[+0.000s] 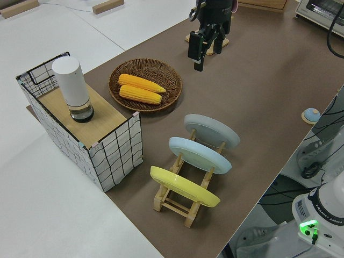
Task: Pick gray plate from low plate rack and place it on table with left arm
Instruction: 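Move the left gripper down toward the gray plate in the low rack, then grasp the rim of the top gray plate with the left gripper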
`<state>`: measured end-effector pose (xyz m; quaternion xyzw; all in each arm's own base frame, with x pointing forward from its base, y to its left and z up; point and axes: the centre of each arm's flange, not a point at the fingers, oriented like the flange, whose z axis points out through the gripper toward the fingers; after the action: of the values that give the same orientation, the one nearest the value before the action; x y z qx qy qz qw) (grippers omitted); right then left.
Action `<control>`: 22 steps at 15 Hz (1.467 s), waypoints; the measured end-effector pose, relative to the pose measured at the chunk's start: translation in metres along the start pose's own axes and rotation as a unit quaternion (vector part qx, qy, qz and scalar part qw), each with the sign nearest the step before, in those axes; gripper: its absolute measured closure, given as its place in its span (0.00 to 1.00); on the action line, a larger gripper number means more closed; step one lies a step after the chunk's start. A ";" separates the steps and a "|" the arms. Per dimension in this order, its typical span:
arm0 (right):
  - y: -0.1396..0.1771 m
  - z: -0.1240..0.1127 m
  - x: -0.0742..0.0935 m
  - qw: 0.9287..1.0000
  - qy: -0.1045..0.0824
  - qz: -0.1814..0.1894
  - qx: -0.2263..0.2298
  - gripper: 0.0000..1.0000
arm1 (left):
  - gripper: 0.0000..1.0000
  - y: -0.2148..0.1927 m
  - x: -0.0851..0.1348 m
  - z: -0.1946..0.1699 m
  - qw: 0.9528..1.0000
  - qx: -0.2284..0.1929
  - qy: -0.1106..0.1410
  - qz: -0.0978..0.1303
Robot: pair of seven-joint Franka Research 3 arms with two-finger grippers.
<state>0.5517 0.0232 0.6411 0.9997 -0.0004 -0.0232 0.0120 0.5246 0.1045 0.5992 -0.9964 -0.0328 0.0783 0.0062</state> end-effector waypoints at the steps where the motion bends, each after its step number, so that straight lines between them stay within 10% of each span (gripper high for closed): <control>1: 0.000 0.000 0.000 1.000 0.000 0.000 0.000 0.01 | 0.00 -0.001 0.000 0.002 1.000 0.003 -0.003 0.000; 22: 0.000 0.000 0.000 1.000 0.000 0.000 0.000 0.01 | 0.00 -0.016 -0.028 0.078 0.999 0.025 -0.031 0.008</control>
<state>0.5517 0.0232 0.6411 0.9997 -0.0004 -0.0232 0.0120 0.4834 0.1188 0.5270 -0.9932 -0.0231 0.1098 0.0297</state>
